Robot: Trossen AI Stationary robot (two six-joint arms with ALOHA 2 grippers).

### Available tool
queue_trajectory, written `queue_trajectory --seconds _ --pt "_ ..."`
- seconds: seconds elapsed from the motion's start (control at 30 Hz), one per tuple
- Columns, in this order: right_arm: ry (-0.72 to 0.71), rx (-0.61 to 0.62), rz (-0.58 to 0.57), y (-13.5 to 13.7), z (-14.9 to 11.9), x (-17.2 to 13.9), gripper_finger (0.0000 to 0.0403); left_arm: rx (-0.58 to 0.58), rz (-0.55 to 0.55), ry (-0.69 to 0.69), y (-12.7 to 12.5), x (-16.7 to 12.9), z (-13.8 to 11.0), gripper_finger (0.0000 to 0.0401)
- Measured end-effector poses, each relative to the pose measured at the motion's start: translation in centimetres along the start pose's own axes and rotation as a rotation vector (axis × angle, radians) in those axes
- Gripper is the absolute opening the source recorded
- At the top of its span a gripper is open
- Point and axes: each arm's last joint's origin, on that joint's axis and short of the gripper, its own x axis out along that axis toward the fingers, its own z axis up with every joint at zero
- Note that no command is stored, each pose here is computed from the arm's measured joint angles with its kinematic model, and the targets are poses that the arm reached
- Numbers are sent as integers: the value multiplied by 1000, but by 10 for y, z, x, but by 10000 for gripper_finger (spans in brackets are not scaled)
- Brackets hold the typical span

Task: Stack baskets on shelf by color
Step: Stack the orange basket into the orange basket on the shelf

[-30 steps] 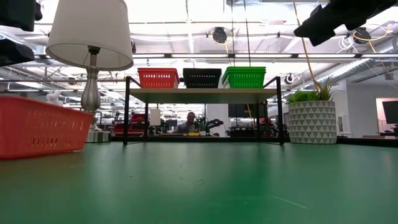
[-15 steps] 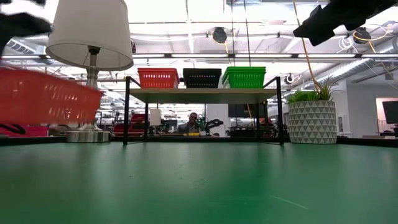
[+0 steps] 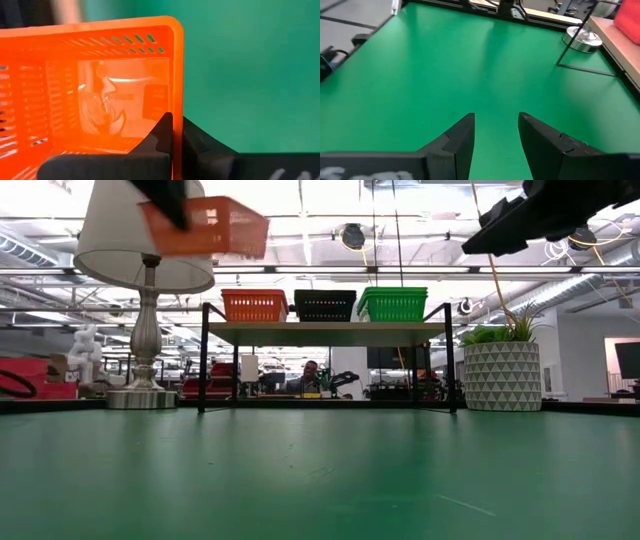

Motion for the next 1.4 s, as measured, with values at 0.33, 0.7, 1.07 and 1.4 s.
queue_trajectory --seconds 0.33,0.7,1.07,1.4 --pt "-16 -56 -25 -1 2 0 148 -34 98 -49 108 -2 -20 7" --pt "-36 -72 -23 -1 4 0 148 -77 51 -134 186 29 -38 4" --pt "-36 -76 -23 -1 4 0 148 -167 -22 -150 227 63 -60 5" --pt "-42 -81 -24 -1 4 0 148 -169 -83 -97 232 94 -55 5"
